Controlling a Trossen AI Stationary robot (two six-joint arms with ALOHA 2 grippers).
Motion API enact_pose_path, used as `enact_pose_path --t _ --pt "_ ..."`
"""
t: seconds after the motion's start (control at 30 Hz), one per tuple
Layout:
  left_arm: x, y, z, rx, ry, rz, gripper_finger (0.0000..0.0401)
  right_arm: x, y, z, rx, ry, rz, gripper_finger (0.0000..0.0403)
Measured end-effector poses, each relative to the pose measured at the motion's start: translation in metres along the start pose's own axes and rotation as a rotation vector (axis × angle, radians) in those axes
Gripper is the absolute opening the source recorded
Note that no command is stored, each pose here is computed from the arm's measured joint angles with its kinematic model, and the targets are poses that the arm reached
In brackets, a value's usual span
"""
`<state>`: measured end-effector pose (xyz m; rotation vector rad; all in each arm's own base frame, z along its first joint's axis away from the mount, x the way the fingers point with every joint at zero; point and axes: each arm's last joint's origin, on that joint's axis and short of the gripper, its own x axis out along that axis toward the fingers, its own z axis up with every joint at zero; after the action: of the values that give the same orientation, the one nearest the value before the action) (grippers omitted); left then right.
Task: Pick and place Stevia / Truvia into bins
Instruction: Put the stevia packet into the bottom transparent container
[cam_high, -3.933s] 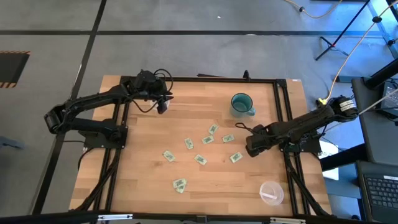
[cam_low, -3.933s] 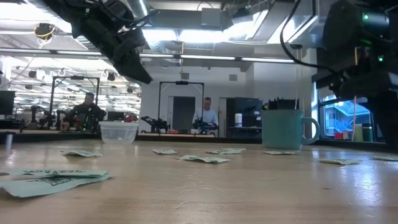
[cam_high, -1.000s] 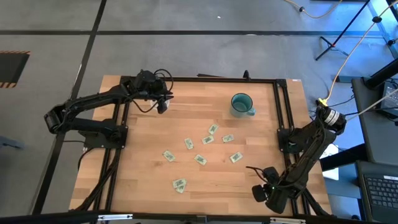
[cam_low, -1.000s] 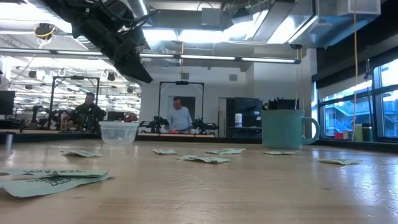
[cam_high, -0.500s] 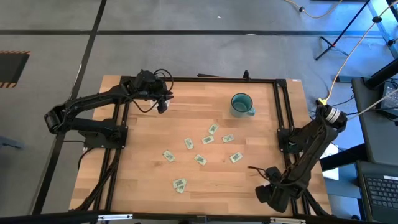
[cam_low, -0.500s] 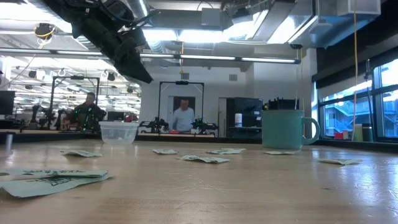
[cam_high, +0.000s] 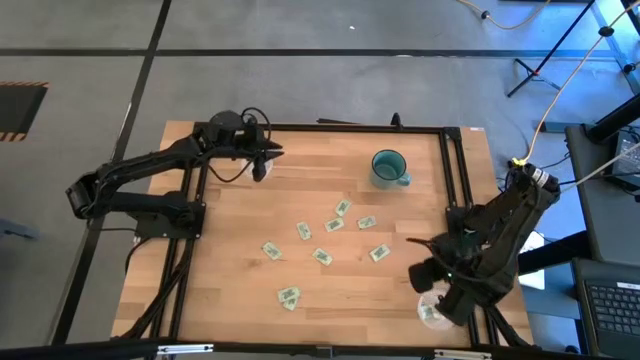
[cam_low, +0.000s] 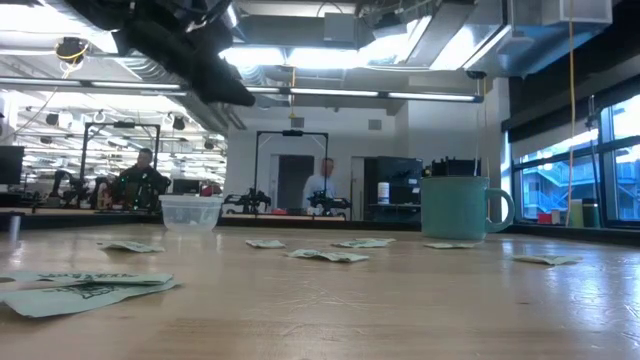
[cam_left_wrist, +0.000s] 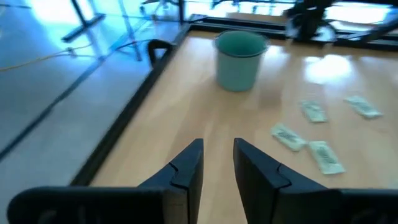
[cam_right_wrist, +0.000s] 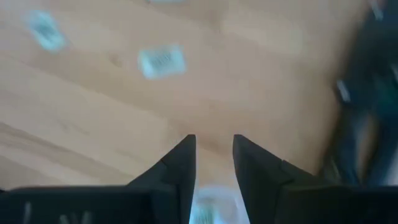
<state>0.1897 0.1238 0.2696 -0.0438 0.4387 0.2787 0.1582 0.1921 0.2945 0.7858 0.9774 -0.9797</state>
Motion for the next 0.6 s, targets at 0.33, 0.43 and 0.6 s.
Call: enact_pose_path --t 0.33,0.43,0.6 --pt "0.002 -0.037 -0.014 0.060 0.156 -0.300 0.0096 0.027 0.029 0.056 -0.169 -0.024 -0.065 0.0110" --pt "0.003 -0.052 -0.018 0.092 0.195 -0.364 0.0098 0.035 0.038 0.070 -0.230 0.000 -0.035 0.0110" --pt "0.005 -0.079 -0.031 0.201 0.220 -0.482 0.0098 0.049 0.054 0.086 -0.331 0.041 0.005 0.0110"
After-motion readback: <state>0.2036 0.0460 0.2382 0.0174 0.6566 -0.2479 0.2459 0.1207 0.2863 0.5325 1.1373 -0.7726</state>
